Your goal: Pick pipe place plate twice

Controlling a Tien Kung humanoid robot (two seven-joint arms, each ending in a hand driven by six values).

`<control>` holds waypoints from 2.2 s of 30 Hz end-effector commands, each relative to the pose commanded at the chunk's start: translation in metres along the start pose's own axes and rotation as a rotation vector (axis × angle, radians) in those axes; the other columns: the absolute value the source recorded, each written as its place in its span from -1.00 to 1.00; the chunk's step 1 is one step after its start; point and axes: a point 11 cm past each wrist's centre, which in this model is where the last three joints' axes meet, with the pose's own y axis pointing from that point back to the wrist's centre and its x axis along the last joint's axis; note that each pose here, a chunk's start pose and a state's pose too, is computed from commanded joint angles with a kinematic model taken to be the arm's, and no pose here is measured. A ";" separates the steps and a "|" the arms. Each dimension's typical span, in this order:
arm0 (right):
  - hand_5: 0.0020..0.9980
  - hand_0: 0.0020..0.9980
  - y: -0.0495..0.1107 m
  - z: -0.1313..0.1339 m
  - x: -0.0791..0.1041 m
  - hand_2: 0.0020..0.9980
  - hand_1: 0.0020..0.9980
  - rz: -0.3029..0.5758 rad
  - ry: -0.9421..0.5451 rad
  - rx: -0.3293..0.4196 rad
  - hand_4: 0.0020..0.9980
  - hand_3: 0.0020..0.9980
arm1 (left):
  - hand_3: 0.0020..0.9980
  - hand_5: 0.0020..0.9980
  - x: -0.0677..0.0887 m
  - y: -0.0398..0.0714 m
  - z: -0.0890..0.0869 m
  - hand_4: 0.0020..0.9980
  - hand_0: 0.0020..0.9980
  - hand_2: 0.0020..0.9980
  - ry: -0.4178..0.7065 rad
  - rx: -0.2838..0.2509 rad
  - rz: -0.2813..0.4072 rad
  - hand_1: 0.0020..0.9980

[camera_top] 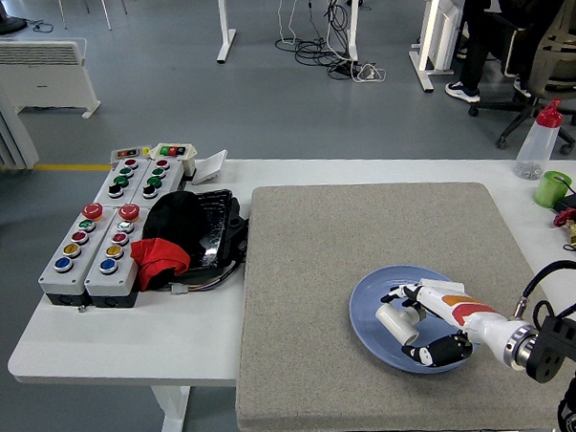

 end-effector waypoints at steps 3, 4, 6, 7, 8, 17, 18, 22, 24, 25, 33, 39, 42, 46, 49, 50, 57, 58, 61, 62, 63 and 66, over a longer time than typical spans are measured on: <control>-0.27 0.86 0.000 0.000 0.001 0.99 0.76 0.002 0.001 0.000 0.59 0.84 | -0.03 1.00 0.000 0.000 0.000 -0.18 0.17 0.18 -0.002 0.001 0.000 0.15; -0.27 0.86 0.000 0.000 0.001 0.99 0.76 0.003 0.001 0.001 0.59 0.84 | -0.03 1.00 0.000 0.000 -0.001 -0.18 0.17 0.18 -0.002 0.001 0.000 0.15; -0.27 0.86 0.001 0.000 0.002 0.99 0.76 0.003 0.001 0.003 0.59 0.84 | -0.03 1.00 0.000 0.000 -0.001 -0.18 0.17 0.18 -0.003 0.002 0.001 0.15; -0.27 0.86 0.001 0.000 0.002 0.99 0.76 0.004 0.001 0.004 0.59 0.84 | -0.03 1.00 0.000 0.000 -0.001 -0.18 0.17 0.18 -0.003 0.002 0.001 0.15; -0.27 0.86 0.001 -0.001 0.002 0.99 0.76 0.007 0.001 0.007 0.59 0.84 | -0.03 1.00 0.000 0.000 -0.001 -0.18 0.17 0.18 -0.004 0.002 0.002 0.15; -0.29 0.85 0.004 -0.004 0.019 0.99 0.76 0.100 -0.059 0.040 0.59 0.85 | -0.03 1.00 0.001 0.000 -0.001 -0.19 0.17 0.18 -0.002 0.000 0.003 0.15; -0.29 0.85 0.005 -0.003 0.023 0.99 0.76 0.122 -0.072 0.044 0.59 0.85 | -0.03 1.00 0.001 0.000 -0.001 -0.19 0.17 0.18 -0.001 0.000 0.003 0.15; -0.33 0.83 0.009 0.002 0.039 0.96 0.74 0.217 -0.134 0.052 0.52 0.83 | -0.03 1.00 0.002 0.000 0.000 -0.19 0.17 0.17 0.000 -0.002 0.004 0.15; -0.33 0.83 0.011 0.007 0.045 0.96 0.74 0.266 -0.186 0.055 0.52 0.83 | -0.03 1.00 0.002 0.000 0.000 -0.19 0.17 0.17 0.001 -0.002 0.005 0.15; -0.33 0.83 0.014 0.011 0.051 0.96 0.74 0.309 -0.236 0.059 0.52 0.83 | -0.03 1.00 0.002 0.000 0.001 -0.19 0.17 0.17 0.001 -0.003 0.005 0.15; -0.39 0.71 0.041 0.051 0.085 0.86 0.62 0.637 -0.662 0.065 0.13 0.71 | -0.03 1.00 0.004 0.000 0.002 -0.19 0.16 0.17 -0.001 -0.006 0.008 0.15; -0.27 0.69 0.066 0.090 0.089 0.84 0.61 0.780 -0.967 0.026 0.13 0.71 | -0.03 1.00 0.004 0.000 0.002 -0.18 0.16 0.17 -0.003 -0.007 0.010 0.15; -0.27 0.69 0.077 0.110 0.085 0.84 0.61 0.845 -1.132 0.001 0.13 0.71 | -0.03 1.00 0.005 0.000 0.002 -0.18 0.16 0.17 -0.002 -0.008 0.011 0.15; -0.14 0.66 0.090 0.132 0.077 0.79 0.58 0.915 -1.338 -0.021 0.15 0.68 | -0.03 1.00 0.005 0.000 0.003 -0.18 0.17 0.17 -0.005 -0.009 0.012 0.15; -0.14 0.66 0.096 0.140 0.070 0.79 0.58 0.935 -1.403 -0.033 0.15 0.68 | -0.03 1.00 0.005 0.000 0.003 -0.18 0.17 0.17 -0.005 -0.010 0.012 0.15; -0.14 0.66 0.097 0.141 0.069 0.79 0.58 0.937 -1.409 -0.035 0.15 0.68 | -0.03 1.00 0.005 0.000 0.003 -0.18 0.17 0.17 -0.005 -0.010 0.012 0.15; 0.01 0.65 0.099 0.148 0.056 0.73 0.59 0.935 -1.456 -0.061 0.14 0.66 | -0.03 1.00 0.005 0.001 0.004 -0.19 0.17 0.17 -0.007 -0.012 0.011 0.15; 0.01 0.65 0.100 0.149 0.054 0.73 0.59 0.933 -1.463 -0.065 0.14 0.66 | -0.03 1.00 0.005 0.001 0.004 -0.19 0.17 0.17 -0.006 -0.012 0.011 0.15; 0.01 0.65 0.100 0.150 0.051 0.73 0.59 0.925 -1.478 -0.069 0.14 0.66 | -0.03 1.00 0.005 0.001 0.004 -0.19 0.17 0.17 -0.006 -0.012 0.011 0.15; 0.01 0.65 0.099 0.151 0.050 0.73 0.59 0.923 -1.482 -0.071 0.14 0.66 | -0.03 1.00 0.005 0.001 0.004 -0.19 0.17 0.17 -0.007 -0.012 0.011 0.15; 0.25 0.66 0.099 0.151 0.049 0.71 0.59 0.922 -1.484 -0.072 0.08 0.65 | -0.02 1.00 0.005 0.001 0.004 -0.18 0.17 0.17 -0.007 -0.012 0.011 0.15; 0.25 0.66 0.099 0.151 0.047 0.71 0.59 0.919 -1.495 -0.073 0.08 0.65 | -0.02 1.00 0.004 0.001 0.003 -0.18 0.17 0.17 -0.009 -0.009 0.011 0.15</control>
